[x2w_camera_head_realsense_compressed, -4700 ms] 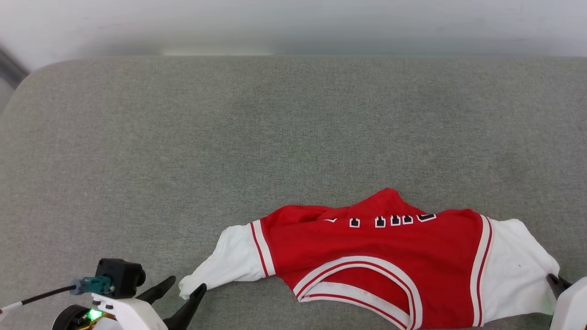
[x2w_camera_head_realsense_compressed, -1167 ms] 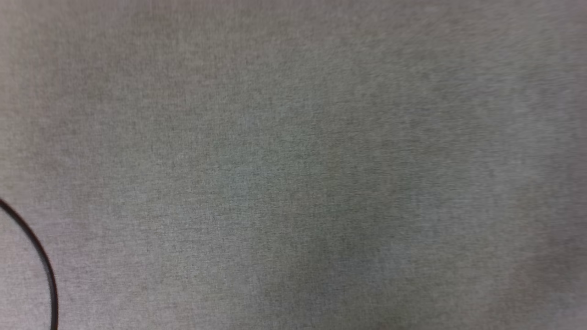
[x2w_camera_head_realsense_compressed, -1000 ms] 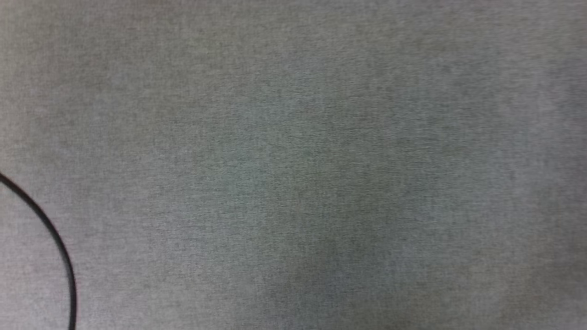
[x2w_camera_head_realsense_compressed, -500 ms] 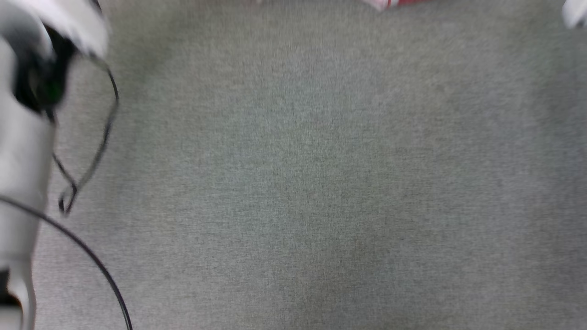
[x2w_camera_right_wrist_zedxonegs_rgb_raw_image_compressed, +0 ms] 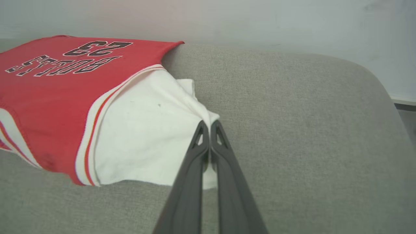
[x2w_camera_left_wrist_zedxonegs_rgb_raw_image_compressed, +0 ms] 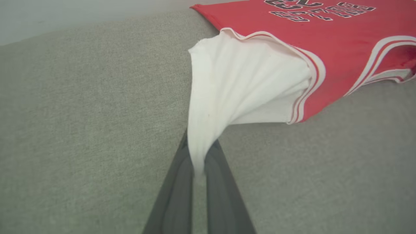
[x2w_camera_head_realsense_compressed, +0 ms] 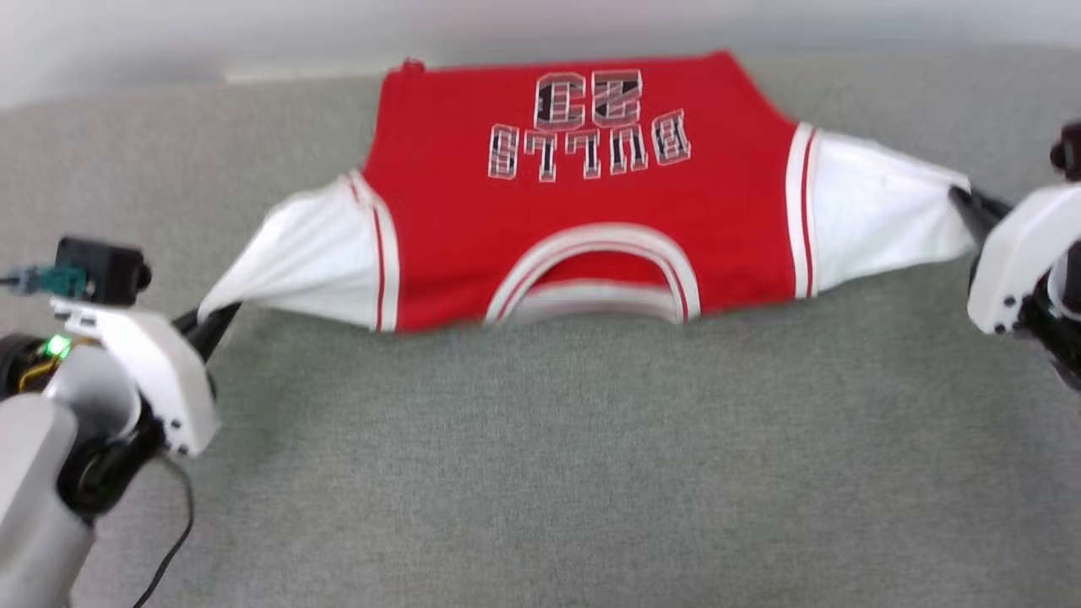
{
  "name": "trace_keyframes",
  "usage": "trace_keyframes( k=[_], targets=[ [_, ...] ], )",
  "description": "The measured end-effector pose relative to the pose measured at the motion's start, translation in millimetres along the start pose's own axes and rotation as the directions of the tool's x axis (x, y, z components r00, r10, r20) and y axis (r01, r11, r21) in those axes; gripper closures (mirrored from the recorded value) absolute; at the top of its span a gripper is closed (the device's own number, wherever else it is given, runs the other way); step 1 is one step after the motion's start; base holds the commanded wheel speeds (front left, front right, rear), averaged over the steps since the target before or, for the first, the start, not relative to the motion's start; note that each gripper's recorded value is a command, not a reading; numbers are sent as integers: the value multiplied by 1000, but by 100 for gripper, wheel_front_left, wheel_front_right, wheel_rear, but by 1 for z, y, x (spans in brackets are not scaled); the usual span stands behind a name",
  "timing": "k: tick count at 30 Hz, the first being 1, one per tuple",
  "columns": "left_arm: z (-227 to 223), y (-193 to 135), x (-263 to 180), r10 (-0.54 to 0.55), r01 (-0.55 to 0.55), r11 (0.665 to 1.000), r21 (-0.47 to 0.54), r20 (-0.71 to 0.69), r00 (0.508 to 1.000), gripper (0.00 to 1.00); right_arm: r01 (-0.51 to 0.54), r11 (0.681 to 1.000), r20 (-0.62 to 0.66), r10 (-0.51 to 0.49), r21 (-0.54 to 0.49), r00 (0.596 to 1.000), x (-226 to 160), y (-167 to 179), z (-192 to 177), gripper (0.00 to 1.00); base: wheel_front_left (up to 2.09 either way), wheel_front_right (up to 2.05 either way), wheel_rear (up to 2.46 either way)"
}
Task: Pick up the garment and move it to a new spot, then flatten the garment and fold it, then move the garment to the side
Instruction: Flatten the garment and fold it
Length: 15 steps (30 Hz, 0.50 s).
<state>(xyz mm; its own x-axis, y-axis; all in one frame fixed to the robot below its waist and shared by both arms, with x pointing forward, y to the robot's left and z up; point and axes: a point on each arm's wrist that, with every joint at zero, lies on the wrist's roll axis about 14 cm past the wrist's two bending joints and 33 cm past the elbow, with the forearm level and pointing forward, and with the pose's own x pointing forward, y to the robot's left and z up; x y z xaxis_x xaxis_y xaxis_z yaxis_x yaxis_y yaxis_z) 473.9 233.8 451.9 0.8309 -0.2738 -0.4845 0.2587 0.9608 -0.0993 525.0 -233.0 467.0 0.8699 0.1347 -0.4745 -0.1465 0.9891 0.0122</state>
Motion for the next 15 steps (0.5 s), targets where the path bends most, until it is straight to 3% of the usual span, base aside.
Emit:
trace_keyframes(
  k=[4,15],
  targets=[
    [-9,-1,-33,5,-4,1000,17,-45,999,100,-5,1000,-40,6,27,999,-30,-4,-7,100,0,0,0],
    [-71,-31,-97,-50,46,999,-20,-259,965,100,14,997,-223,4,80,975,-108,-24,-67,100,0,0,0]
  ],
)
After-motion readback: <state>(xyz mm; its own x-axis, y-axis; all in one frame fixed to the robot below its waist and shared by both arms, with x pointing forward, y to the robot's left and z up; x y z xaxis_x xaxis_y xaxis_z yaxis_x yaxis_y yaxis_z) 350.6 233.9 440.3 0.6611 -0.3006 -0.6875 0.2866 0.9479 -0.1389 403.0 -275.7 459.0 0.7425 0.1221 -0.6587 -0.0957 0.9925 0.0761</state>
